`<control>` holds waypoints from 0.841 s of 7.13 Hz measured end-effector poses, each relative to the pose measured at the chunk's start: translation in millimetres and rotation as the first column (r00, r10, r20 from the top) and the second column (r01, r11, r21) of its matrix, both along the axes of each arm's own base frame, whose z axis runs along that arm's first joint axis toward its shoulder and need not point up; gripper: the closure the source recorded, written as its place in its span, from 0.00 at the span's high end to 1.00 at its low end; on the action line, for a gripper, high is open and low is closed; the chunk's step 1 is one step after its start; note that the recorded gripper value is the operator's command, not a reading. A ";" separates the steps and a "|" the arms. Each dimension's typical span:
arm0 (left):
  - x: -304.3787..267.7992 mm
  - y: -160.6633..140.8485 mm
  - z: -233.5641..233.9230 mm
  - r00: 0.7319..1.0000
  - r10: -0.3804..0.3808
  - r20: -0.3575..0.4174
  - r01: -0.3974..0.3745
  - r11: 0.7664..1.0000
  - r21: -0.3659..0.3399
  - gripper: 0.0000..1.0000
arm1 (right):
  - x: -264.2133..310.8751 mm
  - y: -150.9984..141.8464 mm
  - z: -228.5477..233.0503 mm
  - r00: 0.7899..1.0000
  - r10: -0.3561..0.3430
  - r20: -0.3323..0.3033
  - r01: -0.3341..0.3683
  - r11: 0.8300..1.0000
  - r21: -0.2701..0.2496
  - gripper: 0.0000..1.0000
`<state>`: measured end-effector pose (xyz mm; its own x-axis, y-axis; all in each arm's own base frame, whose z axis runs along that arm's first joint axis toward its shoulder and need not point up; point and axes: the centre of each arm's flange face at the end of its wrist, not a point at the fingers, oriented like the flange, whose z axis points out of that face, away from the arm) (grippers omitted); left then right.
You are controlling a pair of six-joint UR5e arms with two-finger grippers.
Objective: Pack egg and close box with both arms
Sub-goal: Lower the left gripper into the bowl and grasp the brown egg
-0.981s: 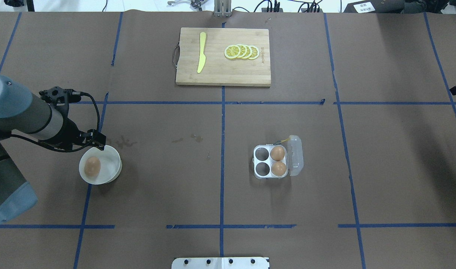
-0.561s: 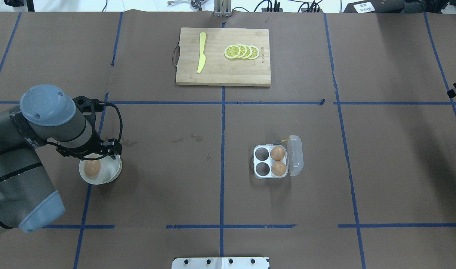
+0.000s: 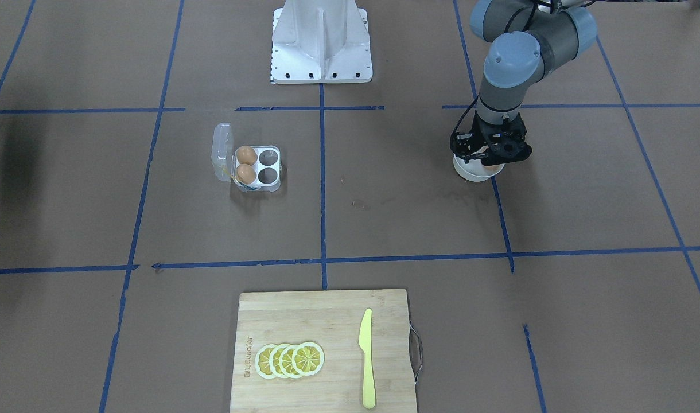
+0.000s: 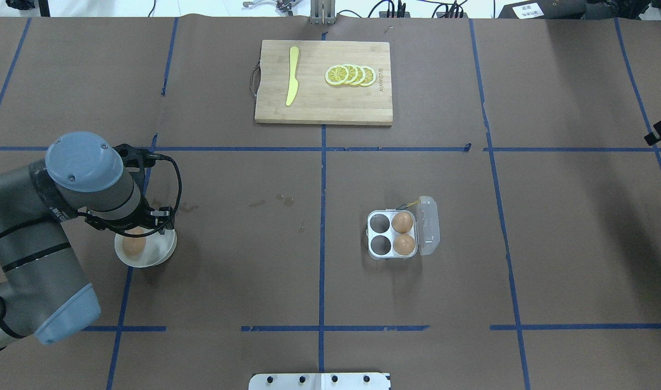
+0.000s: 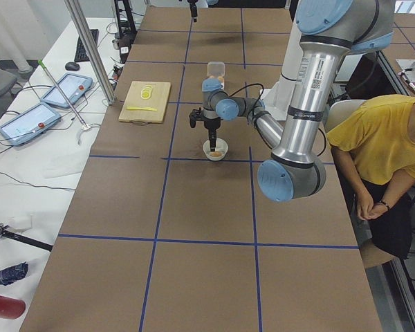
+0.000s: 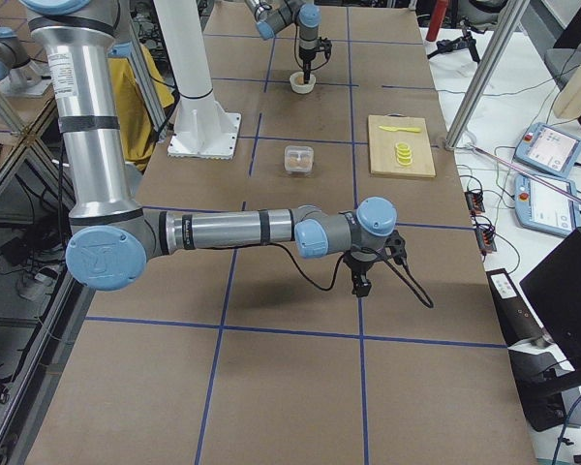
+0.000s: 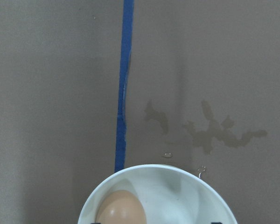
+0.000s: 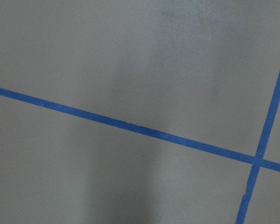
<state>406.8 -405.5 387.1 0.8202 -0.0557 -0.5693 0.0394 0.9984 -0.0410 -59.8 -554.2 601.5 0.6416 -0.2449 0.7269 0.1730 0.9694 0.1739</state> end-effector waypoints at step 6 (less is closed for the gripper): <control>8.2 3.5 13.2 1.000 0.018 0.021 -0.018 1.000 -0.013 0.75 | -5.2 0.5 4.9 1.000 -0.010 0.009 0.010 1.000 -0.014 1.00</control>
